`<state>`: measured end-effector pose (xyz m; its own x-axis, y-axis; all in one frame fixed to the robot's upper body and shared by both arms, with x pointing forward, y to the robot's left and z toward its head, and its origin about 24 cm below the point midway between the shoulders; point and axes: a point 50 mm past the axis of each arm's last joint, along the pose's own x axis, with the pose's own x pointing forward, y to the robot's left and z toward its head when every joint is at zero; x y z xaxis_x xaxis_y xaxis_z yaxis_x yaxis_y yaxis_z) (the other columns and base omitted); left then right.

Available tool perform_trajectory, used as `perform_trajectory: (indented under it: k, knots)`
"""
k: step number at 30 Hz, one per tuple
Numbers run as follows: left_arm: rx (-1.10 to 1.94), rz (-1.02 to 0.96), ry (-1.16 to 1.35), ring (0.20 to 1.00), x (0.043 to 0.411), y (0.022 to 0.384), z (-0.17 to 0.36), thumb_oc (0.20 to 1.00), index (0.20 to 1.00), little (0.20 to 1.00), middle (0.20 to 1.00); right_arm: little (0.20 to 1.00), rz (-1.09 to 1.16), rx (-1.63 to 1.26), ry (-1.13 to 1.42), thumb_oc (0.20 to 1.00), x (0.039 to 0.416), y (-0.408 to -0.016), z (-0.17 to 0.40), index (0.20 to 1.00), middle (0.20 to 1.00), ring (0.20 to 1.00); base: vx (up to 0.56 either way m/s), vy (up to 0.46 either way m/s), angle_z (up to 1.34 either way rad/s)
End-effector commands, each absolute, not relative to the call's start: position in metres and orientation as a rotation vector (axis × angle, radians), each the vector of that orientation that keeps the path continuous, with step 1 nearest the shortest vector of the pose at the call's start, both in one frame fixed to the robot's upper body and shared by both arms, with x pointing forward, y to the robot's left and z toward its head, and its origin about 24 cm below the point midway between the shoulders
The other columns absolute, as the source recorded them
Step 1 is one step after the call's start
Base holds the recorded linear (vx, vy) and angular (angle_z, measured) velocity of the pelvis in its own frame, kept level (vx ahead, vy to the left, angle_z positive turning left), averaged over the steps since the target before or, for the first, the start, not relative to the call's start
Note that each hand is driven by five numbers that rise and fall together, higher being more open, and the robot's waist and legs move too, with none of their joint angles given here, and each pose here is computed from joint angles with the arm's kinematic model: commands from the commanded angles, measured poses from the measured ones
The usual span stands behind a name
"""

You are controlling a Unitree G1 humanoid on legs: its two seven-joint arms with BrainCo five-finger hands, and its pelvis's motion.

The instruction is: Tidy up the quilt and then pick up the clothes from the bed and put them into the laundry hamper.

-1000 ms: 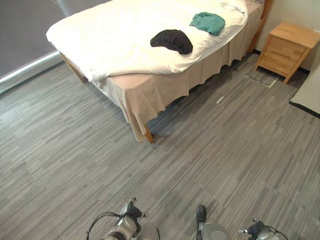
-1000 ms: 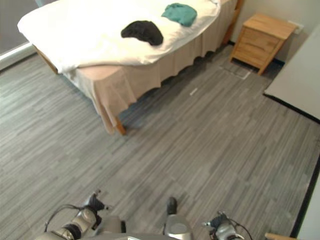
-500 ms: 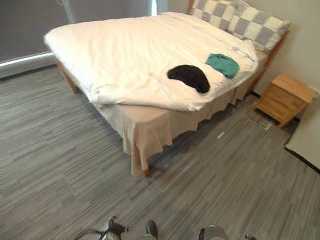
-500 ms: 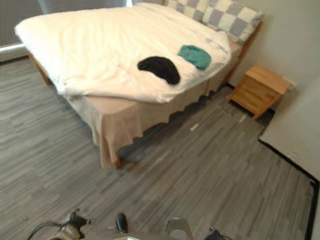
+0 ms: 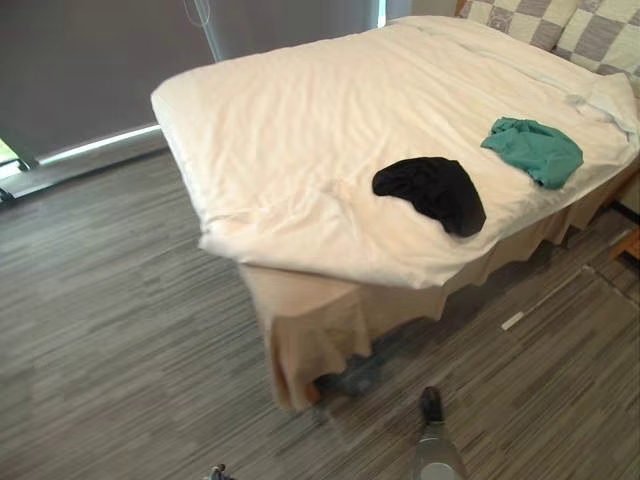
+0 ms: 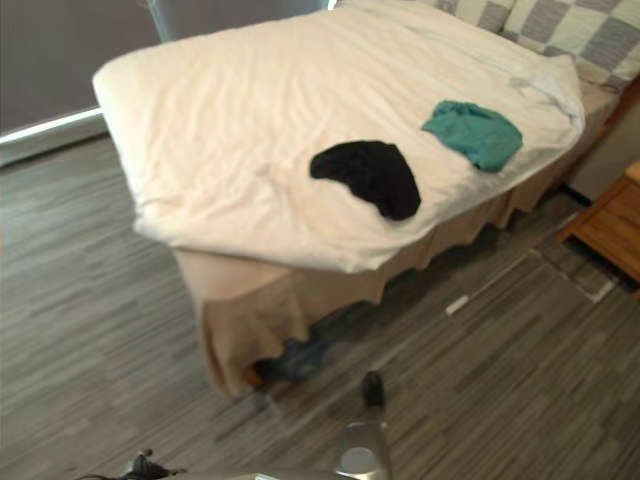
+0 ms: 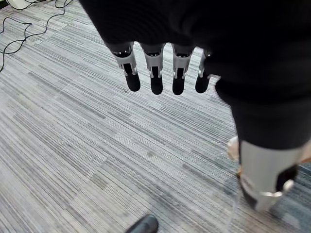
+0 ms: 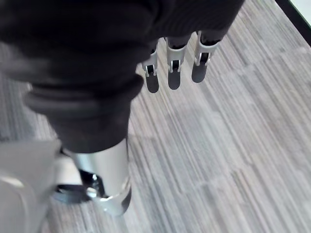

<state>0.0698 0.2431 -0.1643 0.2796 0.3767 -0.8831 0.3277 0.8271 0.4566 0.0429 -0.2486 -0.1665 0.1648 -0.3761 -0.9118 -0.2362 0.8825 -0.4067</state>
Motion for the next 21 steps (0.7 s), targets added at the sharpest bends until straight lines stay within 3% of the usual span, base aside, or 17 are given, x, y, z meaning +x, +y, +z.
perform_trajectory:
  k: [1,5,9,14,17,19,21]
  knots:
    - [0.646,0.086,1.168,1.0,0.114,0.242,-0.154,1.0,1.0,1.0,1.0,1.0,-0.18,-0.589,1.292,1.0,0.085,-0.266,-0.154,1.0,1.0,1.0,0.12,-0.377,0.1]
    - [0.633,0.073,1.116,1.0,0.127,0.233,-0.152,1.0,1.0,1.0,1.0,1.0,-0.166,-0.669,1.228,1.0,0.103,-0.278,-0.146,1.0,1.0,1.0,0.31,-0.489,0.86]
    - [0.621,0.081,1.139,1.0,0.121,0.231,-0.154,1.0,1.0,1.0,1.0,1.0,-0.134,-0.711,1.22,1.0,0.105,-0.276,-0.146,1.0,1.0,1.0,0.1,-0.174,-0.15]
    - [0.569,0.16,1.246,1.0,0.093,0.238,-0.16,1.0,1.0,1.0,1.0,1.0,-0.097,-0.727,1.248,1.0,0.096,-0.267,-0.151,1.0,1.0,1.0,0.1,-0.076,0.29]
    - [0.433,0.296,1.344,1.0,0.063,0.247,-0.164,1.0,1.0,1.0,1.0,1.0,-0.064,-0.72,1.265,1.0,0.09,-0.26,-0.155,1.0,1.0,1.0,0.09,-0.019,0.24]
    - [0.202,0.607,1.362,1.0,0.038,0.267,-0.161,1.0,1.0,1.0,1.0,1.0,-0.071,-0.7,1.269,1.0,0.088,-0.256,-0.156,1.0,1.0,1.0,0.09,0.026,0.56]
    - [0.155,0.676,1.35,1.0,0.035,0.275,-0.159,1.0,1.0,1.0,1.0,1.0,-0.071,-0.691,1.264,1.0,0.089,-0.255,-0.157,1.0,1.0,1.0,0.04,0.022,0.4]
